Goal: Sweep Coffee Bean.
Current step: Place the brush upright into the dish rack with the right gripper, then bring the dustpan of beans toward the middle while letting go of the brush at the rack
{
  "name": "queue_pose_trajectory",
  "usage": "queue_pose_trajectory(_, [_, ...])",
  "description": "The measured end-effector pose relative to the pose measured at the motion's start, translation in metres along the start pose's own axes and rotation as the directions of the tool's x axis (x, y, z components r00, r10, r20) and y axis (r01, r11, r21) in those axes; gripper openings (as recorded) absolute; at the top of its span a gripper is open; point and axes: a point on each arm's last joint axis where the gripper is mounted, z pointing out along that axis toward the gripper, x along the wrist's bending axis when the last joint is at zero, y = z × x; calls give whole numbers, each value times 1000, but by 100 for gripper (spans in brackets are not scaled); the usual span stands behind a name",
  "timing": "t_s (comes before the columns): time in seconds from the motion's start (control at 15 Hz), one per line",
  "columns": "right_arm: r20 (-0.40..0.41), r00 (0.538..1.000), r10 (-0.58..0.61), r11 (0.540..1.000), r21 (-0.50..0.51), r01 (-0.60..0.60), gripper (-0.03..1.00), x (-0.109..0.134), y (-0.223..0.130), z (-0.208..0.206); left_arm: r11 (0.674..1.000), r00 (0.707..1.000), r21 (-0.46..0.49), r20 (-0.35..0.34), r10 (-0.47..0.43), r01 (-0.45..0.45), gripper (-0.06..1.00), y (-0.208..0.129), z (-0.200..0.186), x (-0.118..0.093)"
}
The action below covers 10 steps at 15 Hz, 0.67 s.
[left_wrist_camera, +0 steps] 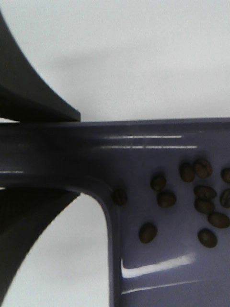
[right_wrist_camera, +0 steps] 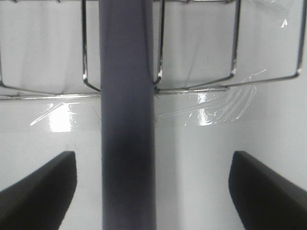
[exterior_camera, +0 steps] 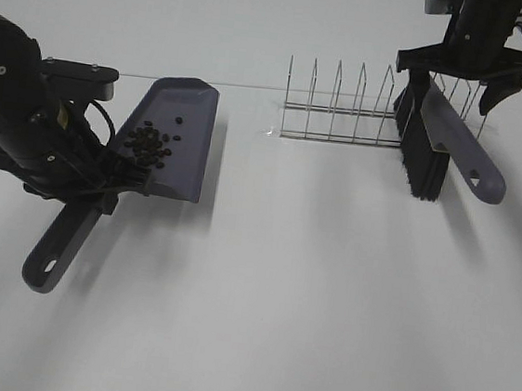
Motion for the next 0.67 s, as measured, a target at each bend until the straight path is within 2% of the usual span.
queue_pose_trajectory(0.07, [-8, 1000, 7, 999, -48, -7, 82, -1, 8, -16, 1000, 1000, -11, 7, 4, -4, 36, 1, 0, -2])
queue_pose_trajectory(0.33, [-99, 994, 36, 992, -118, -47, 82, 0, 12, -64, 999, 1000, -32, 25, -6, 7, 36, 2, 4, -4])
queue_pose_trajectory(0.53, [-132, 990, 43, 989, -134, -61, 82, 1, 11, -77, 999, 999, 14, 26, -41, 41, 36, 0, 23, -6])
queue_pose_trajectory(0.67, [-149, 988, 47, 989, -130, -67, 82, 2, 10, -80, 999, 999, 41, 21, -24, 23, 36, -2, 31, -11])
